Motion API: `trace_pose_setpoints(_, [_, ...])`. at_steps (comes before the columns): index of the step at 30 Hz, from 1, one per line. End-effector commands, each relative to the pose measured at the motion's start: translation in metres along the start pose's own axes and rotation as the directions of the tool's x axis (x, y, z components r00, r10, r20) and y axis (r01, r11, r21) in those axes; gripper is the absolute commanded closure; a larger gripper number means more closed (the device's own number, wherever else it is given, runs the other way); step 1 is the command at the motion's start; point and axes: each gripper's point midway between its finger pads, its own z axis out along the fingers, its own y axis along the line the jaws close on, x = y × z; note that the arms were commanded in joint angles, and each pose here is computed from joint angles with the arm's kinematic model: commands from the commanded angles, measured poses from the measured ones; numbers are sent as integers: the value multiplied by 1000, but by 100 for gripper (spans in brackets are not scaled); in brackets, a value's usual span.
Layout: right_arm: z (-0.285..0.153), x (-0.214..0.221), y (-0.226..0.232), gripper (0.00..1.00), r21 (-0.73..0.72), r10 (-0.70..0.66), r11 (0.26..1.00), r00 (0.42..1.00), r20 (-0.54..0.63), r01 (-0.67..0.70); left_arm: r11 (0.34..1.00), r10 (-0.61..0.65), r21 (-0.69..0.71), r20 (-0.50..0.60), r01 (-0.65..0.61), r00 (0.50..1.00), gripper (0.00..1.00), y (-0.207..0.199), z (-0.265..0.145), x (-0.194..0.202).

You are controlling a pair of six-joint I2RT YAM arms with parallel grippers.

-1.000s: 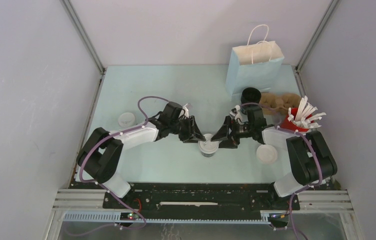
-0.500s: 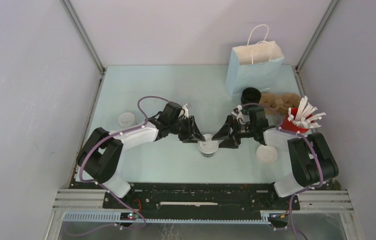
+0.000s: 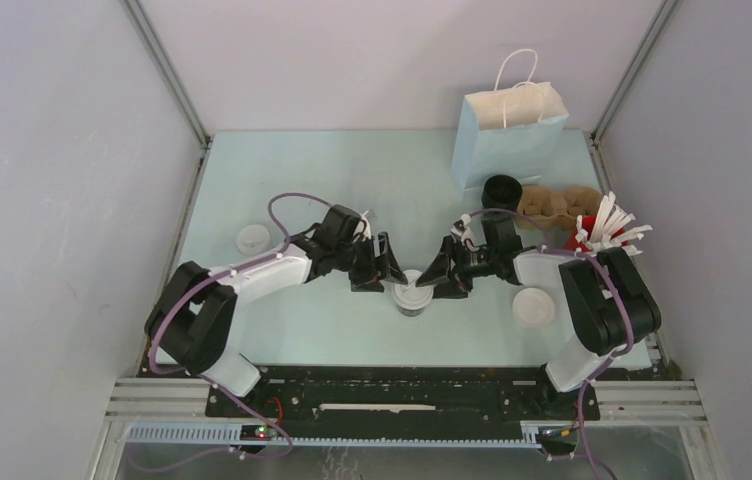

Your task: Pack the takeout coffee

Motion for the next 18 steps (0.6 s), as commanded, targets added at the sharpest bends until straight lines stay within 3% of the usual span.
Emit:
trace_pose_setpoints(1, [-1, -7, -13, 27, 88, -30, 996, 999, 44, 26, 999, 27, -17, 26, -27, 999, 21, -5, -17, 2])
trace_pose_setpoints(5, [0, -5, -15, 28, 98, -32, 995, 999, 40, 28, 999, 38, 31, 50, -40, 998, 9, -15, -24, 1])
trace_pose_setpoints(8, [2, -3, -16, 28, 100, -32, 995, 999, 29, 29, 997, 25, 72, 45, -28, 999, 6, -15, -20, 5])
trace_pose_setpoints(12, [4, -1, -20, 28, 105, -30, 994, 999, 20, 28, 998, -33, 59, 24, 31, 999, 16, 8, -9, 16])
trace_pose_setpoints(15, [5, -1, -22, 28, 110, -32, 993, 999, 18, 30, 998, -57, -10, -13, 57, 998, 30, 38, 4, 30])
trace_pose_setpoints(18, [6, -1, -28, 28, 121, -27, 992, 1000, 13, 25, 992, -107, -75, -28, 105, 994, 34, 73, 15, 44])
